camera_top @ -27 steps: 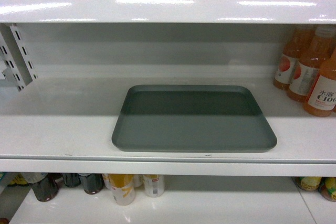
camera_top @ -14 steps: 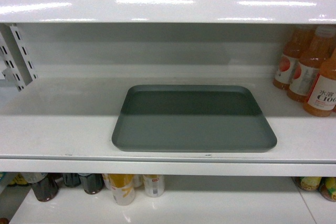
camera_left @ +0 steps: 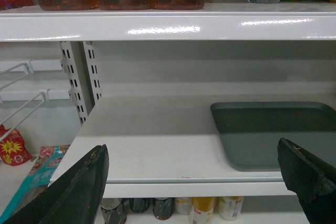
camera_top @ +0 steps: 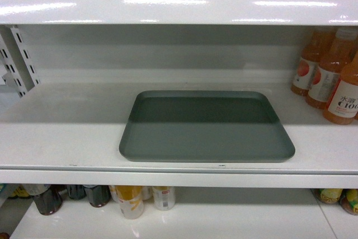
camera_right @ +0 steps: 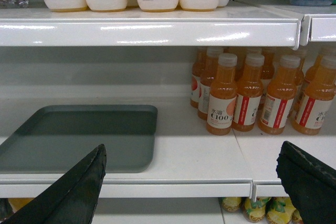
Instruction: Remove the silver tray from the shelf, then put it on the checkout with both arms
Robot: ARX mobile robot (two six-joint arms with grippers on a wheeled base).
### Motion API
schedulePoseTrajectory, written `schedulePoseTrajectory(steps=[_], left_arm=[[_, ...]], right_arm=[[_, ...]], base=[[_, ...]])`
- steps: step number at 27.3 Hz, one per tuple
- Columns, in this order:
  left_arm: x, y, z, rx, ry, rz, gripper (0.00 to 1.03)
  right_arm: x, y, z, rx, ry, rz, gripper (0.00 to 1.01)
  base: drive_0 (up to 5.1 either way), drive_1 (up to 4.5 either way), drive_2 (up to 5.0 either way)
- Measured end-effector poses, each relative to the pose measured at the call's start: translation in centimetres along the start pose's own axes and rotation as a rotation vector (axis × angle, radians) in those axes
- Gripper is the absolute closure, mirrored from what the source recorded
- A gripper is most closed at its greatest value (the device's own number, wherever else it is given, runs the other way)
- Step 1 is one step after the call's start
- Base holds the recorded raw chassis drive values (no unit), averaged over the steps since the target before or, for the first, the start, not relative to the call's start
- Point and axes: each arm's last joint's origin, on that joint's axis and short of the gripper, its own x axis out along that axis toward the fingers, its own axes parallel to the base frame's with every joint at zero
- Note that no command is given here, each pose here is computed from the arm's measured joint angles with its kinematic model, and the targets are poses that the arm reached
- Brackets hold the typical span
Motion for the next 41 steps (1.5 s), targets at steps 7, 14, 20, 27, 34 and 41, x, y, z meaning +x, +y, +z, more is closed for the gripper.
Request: schedulePoseTrajectory(steps=[7,14,20,27,34,41], left_arm=[[0.00,0.00,0.00,0.000,0.000,0.000,0.05],[0.00,0.00,-0.01,0.000,0.000,0.000,0.05],[0.00,0.00,0.00,0.000,0.000,0.000,0.05],[0.00,0.00,0.00,0.000,0.000,0.000,0.05],[0.00,0.00,-0.01,0.000,0.000,0.000,0.05],[0.00,0.00,-0.01,0.000,0.000,0.000,0.05]], right_arm=[[0.00,0.00,0.00,0.000,0.000,0.000,0.03],[0.00,0.00,0.00,0.000,0.000,0.000,0.03],[0.00,0.00,0.00,0.000,0.000,0.000,0.03],[0.00,0.00,0.01,0.000,0.000,0.000,0.03],[0.00,0.00,0.00,0.000,0.000,0.000,0.03],[0.00,0.00,0.01,0.000,0.000,0.000,0.03]], base=[[0.0,0.00,0.0],[0.0,0.00,0.0],[0.0,0.00,0.0],[0.0,0.00,0.0],[0.0,0.00,0.0],[0.0,0.00,0.0]])
